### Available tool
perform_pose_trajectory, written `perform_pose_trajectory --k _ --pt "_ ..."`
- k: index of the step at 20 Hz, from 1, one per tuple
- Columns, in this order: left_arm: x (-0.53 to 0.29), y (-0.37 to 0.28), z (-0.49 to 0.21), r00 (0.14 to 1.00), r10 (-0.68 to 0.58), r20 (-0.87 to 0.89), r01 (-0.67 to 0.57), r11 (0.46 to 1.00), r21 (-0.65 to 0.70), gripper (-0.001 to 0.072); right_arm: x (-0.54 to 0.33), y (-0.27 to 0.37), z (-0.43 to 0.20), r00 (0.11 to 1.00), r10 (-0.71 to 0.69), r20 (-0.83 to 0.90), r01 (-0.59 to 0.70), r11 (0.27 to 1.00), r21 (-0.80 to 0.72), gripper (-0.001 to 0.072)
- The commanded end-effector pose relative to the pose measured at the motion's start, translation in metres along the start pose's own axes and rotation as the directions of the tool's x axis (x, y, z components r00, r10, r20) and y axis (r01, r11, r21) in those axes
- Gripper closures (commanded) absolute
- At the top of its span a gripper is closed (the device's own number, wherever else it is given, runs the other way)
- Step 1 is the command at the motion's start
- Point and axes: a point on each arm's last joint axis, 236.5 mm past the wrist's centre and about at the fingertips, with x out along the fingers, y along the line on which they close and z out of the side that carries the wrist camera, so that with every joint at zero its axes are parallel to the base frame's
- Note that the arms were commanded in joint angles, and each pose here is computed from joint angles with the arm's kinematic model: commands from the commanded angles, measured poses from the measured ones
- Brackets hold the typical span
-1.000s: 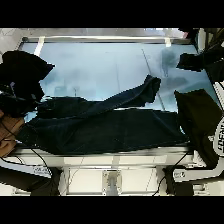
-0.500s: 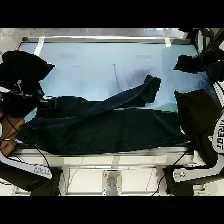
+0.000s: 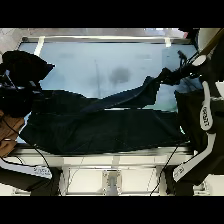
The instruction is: Fold the clothes and pants, and hang the long-sleeved shirts on hangers.
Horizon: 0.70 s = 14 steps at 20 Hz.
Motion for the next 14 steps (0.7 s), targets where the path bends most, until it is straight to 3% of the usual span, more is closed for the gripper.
perform_pose_trajectory --k 1,6,14 --pt "-0.021 -0.013 0.017 0.997 -0.006 0.076 0.005 1.000 0.008 0.0674 0.049 -0.035 0.000 0.998 0.061 -0.021 -0.058 0.991 0.118 0.0238" --pt "-0.037 -0.019 0.038 0.985 0.003 0.172 0.001 1.000 -0.027 0.0675 0.062 -0.055 0.019 0.997 0.036 0.063 -0.043 0.992 0.116 0.0269" --pt "-0.037 -0.019 0.037 0.985 0.003 0.171 0.003 0.999 -0.036 0.0675 0.069 -0.055 0.001 0.999 0.033 -0.012 -0.032 0.995 0.090 0.0269"
